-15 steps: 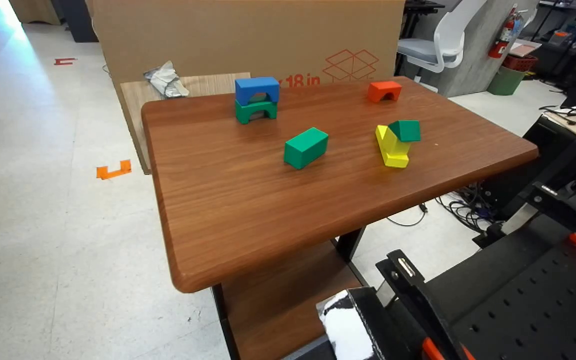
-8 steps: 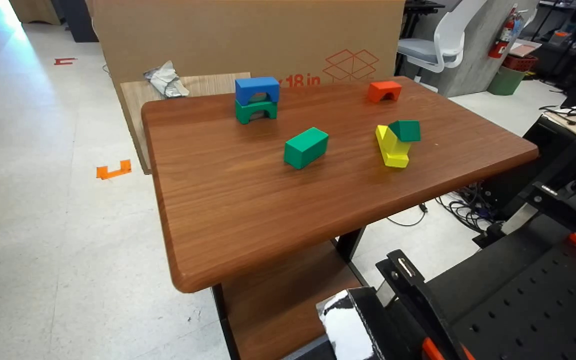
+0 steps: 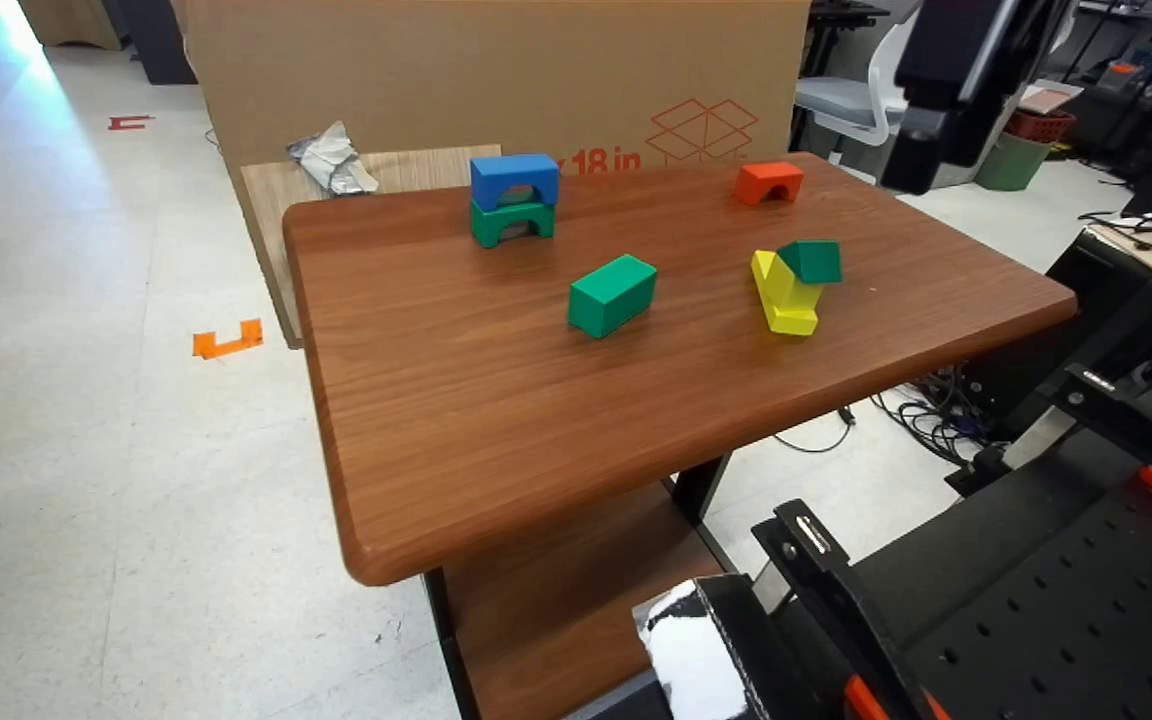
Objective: Remove the green triangle from the top of the stack.
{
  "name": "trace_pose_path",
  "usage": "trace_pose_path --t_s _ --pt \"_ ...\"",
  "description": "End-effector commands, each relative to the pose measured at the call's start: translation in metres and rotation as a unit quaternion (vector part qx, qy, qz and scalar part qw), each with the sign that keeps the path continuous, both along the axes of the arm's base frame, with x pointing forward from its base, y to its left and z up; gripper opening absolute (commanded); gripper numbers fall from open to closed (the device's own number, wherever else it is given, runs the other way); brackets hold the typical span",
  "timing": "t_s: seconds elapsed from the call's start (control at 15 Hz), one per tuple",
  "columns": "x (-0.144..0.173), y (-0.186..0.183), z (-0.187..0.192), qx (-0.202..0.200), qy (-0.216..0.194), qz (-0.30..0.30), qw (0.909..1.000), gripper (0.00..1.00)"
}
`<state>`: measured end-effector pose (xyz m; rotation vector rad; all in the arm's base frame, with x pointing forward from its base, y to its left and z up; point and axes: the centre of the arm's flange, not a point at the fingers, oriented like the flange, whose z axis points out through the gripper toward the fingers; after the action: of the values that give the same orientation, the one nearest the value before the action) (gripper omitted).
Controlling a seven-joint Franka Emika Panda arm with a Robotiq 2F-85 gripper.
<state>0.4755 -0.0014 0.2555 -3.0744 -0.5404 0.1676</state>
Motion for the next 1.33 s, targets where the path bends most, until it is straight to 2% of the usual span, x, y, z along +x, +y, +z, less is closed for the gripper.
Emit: trace_pose_path --t_s 0.0,0.73,1.27 --pt "0.021 0.007 -0.02 0.014 -0.015 -0.03 0.9993 1.0" --pt "0.025 0.029 -0.048 0.0 -0.063 -0.086 0.9943 1.0" --pt "0.021 0.038 -0.061 -0.027 -0.064 -0.089 0.9936 1.0"
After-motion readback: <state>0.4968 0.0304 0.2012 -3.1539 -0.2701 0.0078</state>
